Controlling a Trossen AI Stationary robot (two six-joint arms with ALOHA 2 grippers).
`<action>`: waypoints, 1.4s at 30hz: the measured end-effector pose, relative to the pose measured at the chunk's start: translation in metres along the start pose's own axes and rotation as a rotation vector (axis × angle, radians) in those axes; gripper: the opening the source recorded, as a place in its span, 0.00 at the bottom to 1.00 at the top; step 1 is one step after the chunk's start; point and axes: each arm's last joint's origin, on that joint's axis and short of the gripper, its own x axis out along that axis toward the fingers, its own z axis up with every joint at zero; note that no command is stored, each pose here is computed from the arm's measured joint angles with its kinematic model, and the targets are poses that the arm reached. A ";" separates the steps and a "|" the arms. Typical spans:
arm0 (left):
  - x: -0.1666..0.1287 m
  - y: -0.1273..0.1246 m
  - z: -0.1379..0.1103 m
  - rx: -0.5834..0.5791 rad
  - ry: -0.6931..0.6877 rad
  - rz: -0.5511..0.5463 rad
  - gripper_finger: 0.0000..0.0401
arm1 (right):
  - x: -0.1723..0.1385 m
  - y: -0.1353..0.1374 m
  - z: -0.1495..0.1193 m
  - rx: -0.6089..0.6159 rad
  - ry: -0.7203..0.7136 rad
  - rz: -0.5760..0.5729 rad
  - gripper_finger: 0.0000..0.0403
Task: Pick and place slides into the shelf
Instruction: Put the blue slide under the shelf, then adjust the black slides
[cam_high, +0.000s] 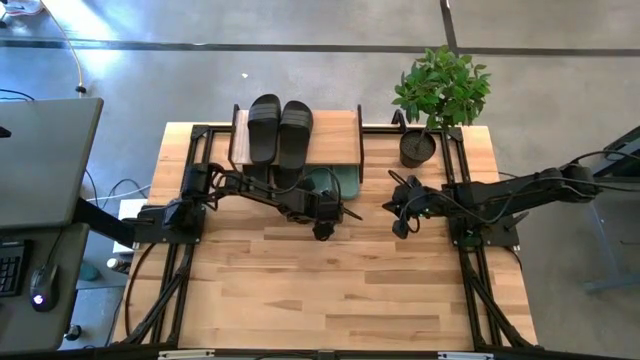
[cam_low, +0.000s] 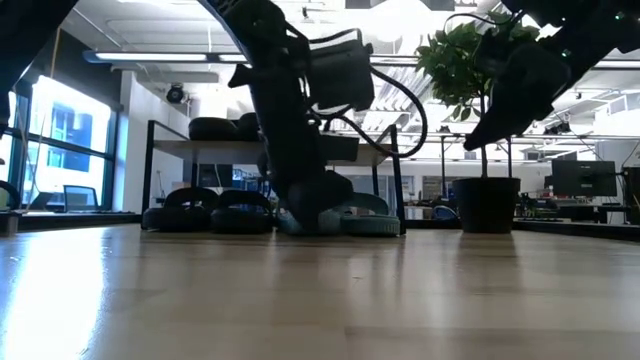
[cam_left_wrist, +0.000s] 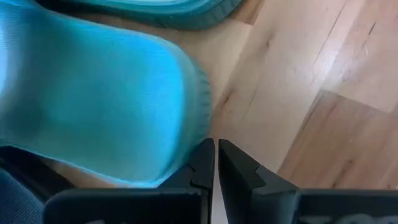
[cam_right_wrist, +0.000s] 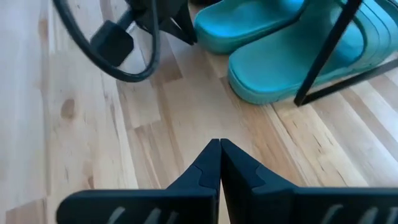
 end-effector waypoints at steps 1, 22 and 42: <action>0.001 0.001 0.000 -0.003 0.000 0.002 0.03 | 0.000 0.000 0.000 0.000 -0.001 0.005 0.00; -0.050 -0.030 0.013 0.183 -0.015 -0.085 0.03 | 0.000 0.001 0.000 -0.002 0.007 0.033 0.00; -0.096 -0.013 -0.054 0.241 0.273 0.169 0.03 | 0.000 0.002 0.001 0.006 0.009 0.075 0.00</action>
